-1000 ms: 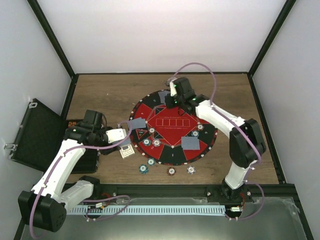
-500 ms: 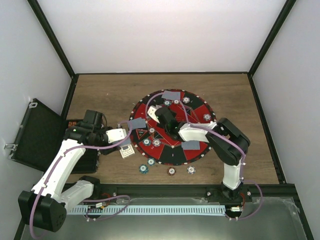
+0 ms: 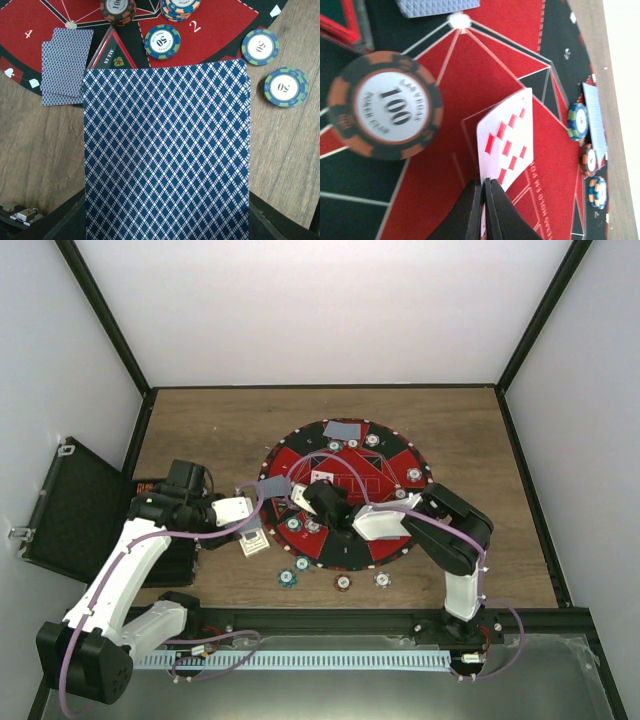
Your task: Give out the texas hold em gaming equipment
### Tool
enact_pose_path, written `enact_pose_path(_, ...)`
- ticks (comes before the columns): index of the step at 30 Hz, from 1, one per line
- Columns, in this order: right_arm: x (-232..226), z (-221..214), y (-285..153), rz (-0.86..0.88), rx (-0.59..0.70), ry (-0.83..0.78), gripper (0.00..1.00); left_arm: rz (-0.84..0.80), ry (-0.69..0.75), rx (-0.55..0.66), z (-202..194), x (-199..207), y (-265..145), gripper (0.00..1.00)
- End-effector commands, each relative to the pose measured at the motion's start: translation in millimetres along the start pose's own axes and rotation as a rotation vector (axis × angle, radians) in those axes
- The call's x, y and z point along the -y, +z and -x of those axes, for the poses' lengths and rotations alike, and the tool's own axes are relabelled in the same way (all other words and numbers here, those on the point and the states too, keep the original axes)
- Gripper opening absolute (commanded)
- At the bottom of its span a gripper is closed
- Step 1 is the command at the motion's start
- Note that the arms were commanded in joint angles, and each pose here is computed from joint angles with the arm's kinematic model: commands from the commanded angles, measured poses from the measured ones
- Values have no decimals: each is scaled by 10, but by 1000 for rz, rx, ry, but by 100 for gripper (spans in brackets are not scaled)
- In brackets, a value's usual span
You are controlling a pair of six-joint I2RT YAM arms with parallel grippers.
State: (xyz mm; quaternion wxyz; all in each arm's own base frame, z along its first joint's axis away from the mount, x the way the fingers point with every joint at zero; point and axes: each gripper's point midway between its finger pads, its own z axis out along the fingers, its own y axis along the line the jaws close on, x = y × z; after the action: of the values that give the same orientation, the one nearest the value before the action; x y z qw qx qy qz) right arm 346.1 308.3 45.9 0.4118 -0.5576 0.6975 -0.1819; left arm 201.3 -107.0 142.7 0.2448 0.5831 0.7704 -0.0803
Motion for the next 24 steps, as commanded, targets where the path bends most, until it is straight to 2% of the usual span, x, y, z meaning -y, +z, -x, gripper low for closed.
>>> enact_pose_path(1,-127,-67,-99,63,-38,37,8,30,0,44,104,-57,-87,24)
enact_pose_path(3,-157,-116,-120,83,-66,52,14,32,0,47,107,-52,-94,24)
enact_pose_path(7,-134,-106,-228,116,-71,120,39,34,3,51,103,-39,-97,24)
enact_pose_path(11,93,29,-361,77,-38,196,60,33,3,51,109,-39,-98,24)
enact_pose_path(15,553,274,-560,-16,27,323,98,36,4,52,109,-41,-106,24)
enact_pose_path(19,1130,418,-869,-166,120,532,100,37,4,54,113,-38,-114,24)
enact_pose_path(21,1458,395,-1036,-225,169,719,100,38,7,55,116,-39,-116,24)
enact_pose_path(22,1619,370,-1093,-206,191,867,100,39,6,55,116,-42,-118,24)
enact_pose_path(24,1824,302,-1162,-51,226,1093,100,39,6,56,119,-42,-120,24)
